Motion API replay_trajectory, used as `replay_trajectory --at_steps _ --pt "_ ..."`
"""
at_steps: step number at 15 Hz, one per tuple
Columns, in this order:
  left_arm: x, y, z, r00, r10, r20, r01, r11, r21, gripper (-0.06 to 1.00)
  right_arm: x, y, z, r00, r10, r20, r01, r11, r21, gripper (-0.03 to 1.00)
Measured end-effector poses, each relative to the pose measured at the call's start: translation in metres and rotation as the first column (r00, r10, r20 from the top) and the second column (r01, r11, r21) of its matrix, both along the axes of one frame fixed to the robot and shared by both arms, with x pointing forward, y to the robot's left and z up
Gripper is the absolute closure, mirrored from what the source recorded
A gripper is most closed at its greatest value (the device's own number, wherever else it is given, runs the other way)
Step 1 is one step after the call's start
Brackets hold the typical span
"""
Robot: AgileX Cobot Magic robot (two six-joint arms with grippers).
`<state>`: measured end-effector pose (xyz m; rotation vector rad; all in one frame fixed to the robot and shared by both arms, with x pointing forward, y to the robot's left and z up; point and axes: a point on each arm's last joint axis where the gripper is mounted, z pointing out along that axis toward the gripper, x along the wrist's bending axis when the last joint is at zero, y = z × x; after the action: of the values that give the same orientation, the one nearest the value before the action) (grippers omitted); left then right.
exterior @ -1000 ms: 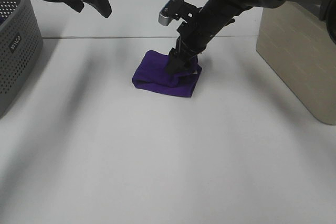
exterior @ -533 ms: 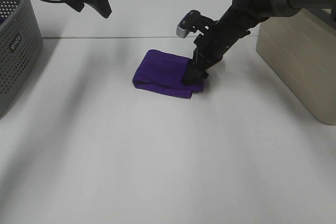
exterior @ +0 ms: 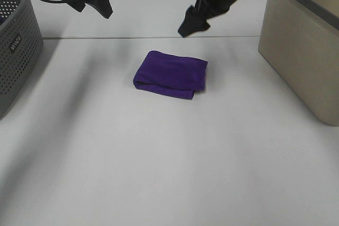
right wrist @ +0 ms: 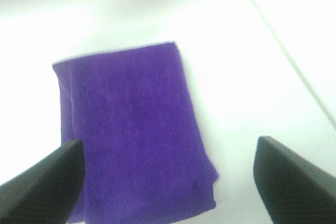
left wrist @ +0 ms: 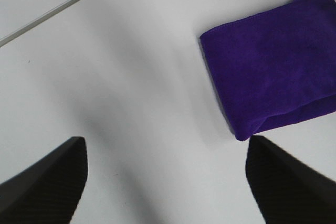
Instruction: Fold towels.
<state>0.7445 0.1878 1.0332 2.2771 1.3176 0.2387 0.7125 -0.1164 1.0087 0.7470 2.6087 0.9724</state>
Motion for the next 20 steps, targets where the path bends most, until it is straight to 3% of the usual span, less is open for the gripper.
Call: replay_trajectory --at_steps 1,2,3,5,7,8,9,11,14,17,20 --pt "0.0 0.001 0.0 1.0 0.003 0.0 -0.003 1.0 0.0 0.18 -0.003 -0.001 0.014 0.999 -0.052 -0.013 0.052 0.998 0.027 0.12" --pt "0.0 0.001 0.0 1.0 0.018 -0.004 -0.018 1.0 0.003 0.17 -0.011 -0.011 0.041 0.966 -0.234 -0.107 0.242 0.968 0.069 0.12" --pt "0.0 0.002 0.0 1.0 0.027 -0.006 -0.027 1.0 0.008 0.15 -0.014 -0.016 0.048 0.948 -0.287 -0.135 0.297 0.953 0.059 0.12" --pt "0.001 0.01 0.001 0.998 0.07 0.008 -0.07 0.994 0.078 0.11 -0.022 -0.05 0.069 0.885 -0.425 -0.191 0.432 0.902 -0.003 0.12" --pt "0.002 0.03 0.011 0.987 0.158 0.039 -0.162 0.976 0.143 0.1 -0.032 -0.102 0.099 0.828 -0.517 -0.215 0.529 0.849 -0.003 0.12" --pt "0.001 0.046 0.021 0.976 0.212 0.057 -0.218 0.966 0.141 0.1 -0.038 -0.133 0.11 0.792 -0.561 -0.24 0.575 0.818 -0.016 0.12" --pt "-0.005 0.076 0.047 0.95 0.299 0.09 -0.307 0.947 0.093 0.1 -0.046 -0.174 0.123 0.736 -0.632 -0.243 0.649 0.761 -0.015 0.12" --pt "-0.027 0.111 0.085 0.915 0.385 0.119 -0.391 0.92 0.031 0.1 -0.067 -0.206 0.138 0.675 -0.699 -0.235 0.718 0.696 -0.006 0.12" --pt "-0.086 0.139 0.113 0.896 0.437 0.083 -0.441 0.896 0.044 0.1 -0.144 -0.205 0.161 0.648 -0.731 -0.215 0.743 0.668 -0.032 0.12" --pt "-0.163 0.138 0.123 0.898 0.44 0.034 -0.441 0.895 0.071 0.11 -0.246 -0.191 0.173 0.655 -0.733 -0.183 0.746 0.666 0.0 0.12" --pt "-0.275 0.127 0.146 0.889 0.439 0.131 -0.446 0.895 0.029 0.11 -0.352 -0.179 0.163 0.664 -0.745 -0.068 0.748 0.661 0.062 0.12"
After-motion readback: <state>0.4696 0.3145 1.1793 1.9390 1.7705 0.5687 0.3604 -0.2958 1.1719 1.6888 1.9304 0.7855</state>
